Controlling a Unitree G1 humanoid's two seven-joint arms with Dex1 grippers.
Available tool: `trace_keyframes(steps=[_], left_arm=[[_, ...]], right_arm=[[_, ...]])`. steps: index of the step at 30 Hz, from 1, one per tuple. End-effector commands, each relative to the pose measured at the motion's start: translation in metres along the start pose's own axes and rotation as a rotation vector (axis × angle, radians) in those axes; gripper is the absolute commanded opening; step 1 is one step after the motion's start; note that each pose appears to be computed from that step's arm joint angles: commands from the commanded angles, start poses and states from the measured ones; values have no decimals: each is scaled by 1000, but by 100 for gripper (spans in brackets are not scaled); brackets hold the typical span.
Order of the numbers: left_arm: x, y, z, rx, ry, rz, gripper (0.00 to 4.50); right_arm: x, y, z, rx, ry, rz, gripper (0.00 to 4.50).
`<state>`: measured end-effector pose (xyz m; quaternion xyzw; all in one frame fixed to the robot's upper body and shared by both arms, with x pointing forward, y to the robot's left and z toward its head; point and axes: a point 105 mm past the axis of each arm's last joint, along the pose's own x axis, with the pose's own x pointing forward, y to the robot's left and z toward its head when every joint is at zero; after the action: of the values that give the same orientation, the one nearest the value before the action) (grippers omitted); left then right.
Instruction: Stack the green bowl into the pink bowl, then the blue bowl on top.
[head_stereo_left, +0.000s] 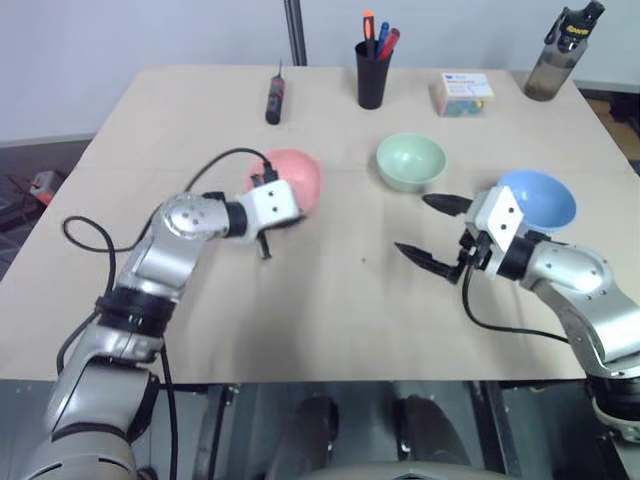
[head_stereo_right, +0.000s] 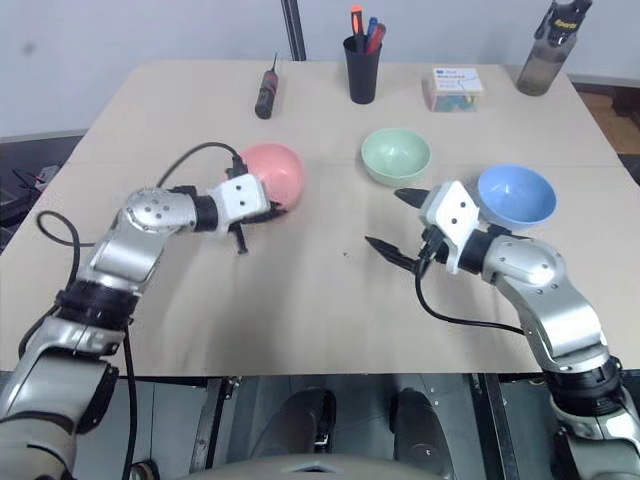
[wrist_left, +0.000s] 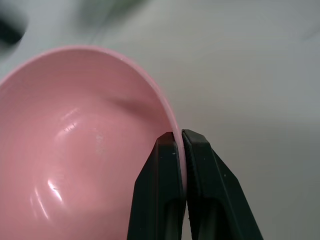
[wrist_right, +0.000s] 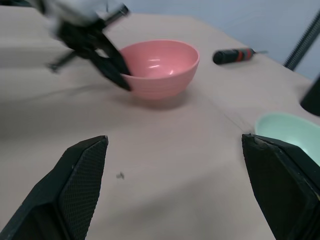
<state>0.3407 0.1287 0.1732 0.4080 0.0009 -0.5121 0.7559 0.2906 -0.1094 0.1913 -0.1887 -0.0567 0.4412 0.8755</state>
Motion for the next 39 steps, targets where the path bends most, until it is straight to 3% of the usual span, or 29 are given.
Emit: trace_keyframes(steps=[1,4,8,12,15,16,22,24,31,39], left_arm=[[1,-17,29,61,-113,-112,7],[12,-31,32,71,-136,-194,7],[19,-35,34,64,-153,-231,135],[20,-33,38,56,-173,-219,302],[15,-19,44,2,-205,-136,420],[11,-10,44,-44,-206,-89,440],[-25,20,49,-251,-312,81,440],[-37,26,52,-348,-411,156,440],[-62,2,32,-430,-373,226,440],[-80,-18,39,-465,-346,321,440]], right_arm=[[-9,-4,12,-38,-28,-40,450],[-13,-6,6,-41,-7,-60,450],[-10,-12,-1,-57,18,-93,450],[-9,-20,-6,-94,51,-134,450],[-5,-36,-13,-154,100,-183,450],[-4,-41,-14,-172,109,-191,450],[18,-71,-18,-321,150,-176,450],[27,-80,-23,-379,174,-153,450],[57,-96,-44,-496,234,-48,450],[87,-97,-52,-622,261,53,450]])
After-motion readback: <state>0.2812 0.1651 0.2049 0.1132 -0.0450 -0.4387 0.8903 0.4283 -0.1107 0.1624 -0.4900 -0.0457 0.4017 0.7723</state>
